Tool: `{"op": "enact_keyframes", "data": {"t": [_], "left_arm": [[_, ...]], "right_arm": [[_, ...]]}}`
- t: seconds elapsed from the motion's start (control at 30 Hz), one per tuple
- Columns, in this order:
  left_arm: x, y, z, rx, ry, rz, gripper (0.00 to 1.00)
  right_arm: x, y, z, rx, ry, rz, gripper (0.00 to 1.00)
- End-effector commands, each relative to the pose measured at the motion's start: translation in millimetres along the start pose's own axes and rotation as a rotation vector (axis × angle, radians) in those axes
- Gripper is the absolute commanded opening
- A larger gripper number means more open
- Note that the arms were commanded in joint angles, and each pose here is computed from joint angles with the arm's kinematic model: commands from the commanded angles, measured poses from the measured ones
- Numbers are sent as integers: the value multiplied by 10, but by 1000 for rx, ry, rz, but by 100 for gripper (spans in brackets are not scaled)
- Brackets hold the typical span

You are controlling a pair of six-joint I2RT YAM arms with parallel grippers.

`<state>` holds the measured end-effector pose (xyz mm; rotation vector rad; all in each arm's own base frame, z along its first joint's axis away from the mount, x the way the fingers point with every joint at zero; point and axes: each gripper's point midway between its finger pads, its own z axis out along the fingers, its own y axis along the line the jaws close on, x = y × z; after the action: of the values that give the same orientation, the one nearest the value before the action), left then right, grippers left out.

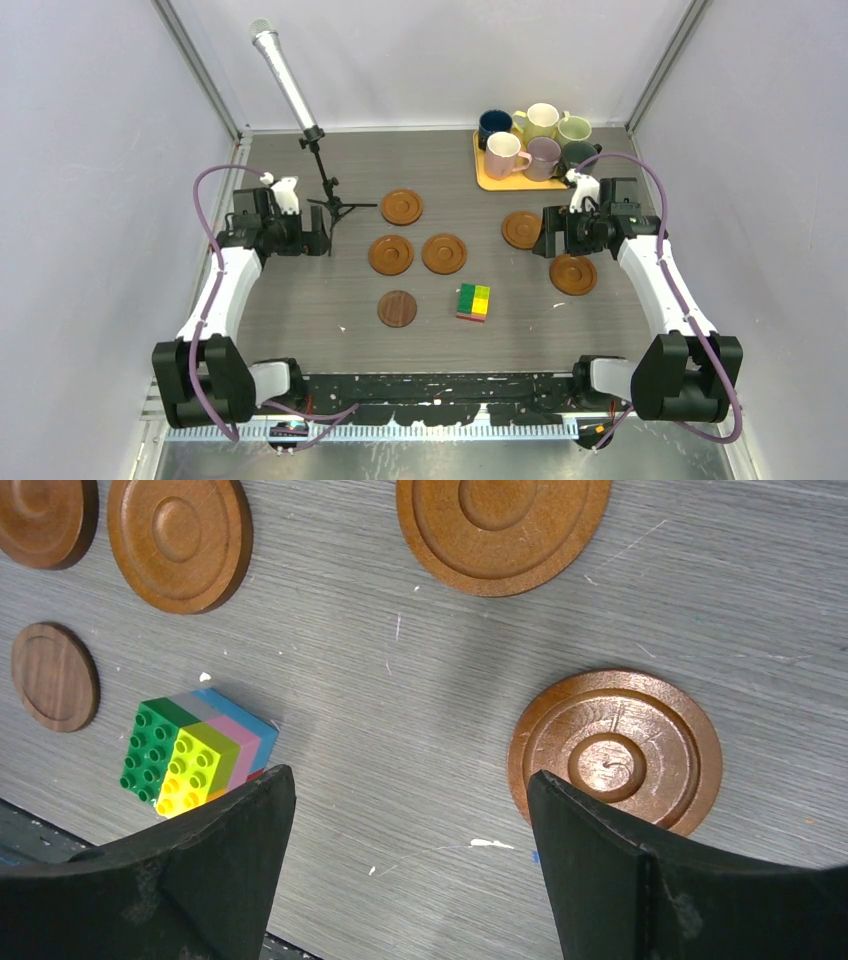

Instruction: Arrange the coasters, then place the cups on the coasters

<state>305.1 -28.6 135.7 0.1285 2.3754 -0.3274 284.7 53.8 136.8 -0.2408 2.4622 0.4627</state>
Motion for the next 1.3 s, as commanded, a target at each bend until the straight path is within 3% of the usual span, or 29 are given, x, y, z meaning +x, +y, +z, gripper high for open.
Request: {"op": "enact_keyframes", "data": {"t": [0.0, 0.5, 1.27], "left_arm": [[-167, -76, 218, 73, -58, -35, 99], [-277, 214, 947, 31, -21, -78, 84], [-634, 544, 1651, -77, -2, -190, 79]], "right_arm": [[-145, -68, 4, 37, -37, -25, 90], [2, -165, 137, 55, 17, -19, 90], [-157, -77, 88, 14, -15, -22, 90]]}}
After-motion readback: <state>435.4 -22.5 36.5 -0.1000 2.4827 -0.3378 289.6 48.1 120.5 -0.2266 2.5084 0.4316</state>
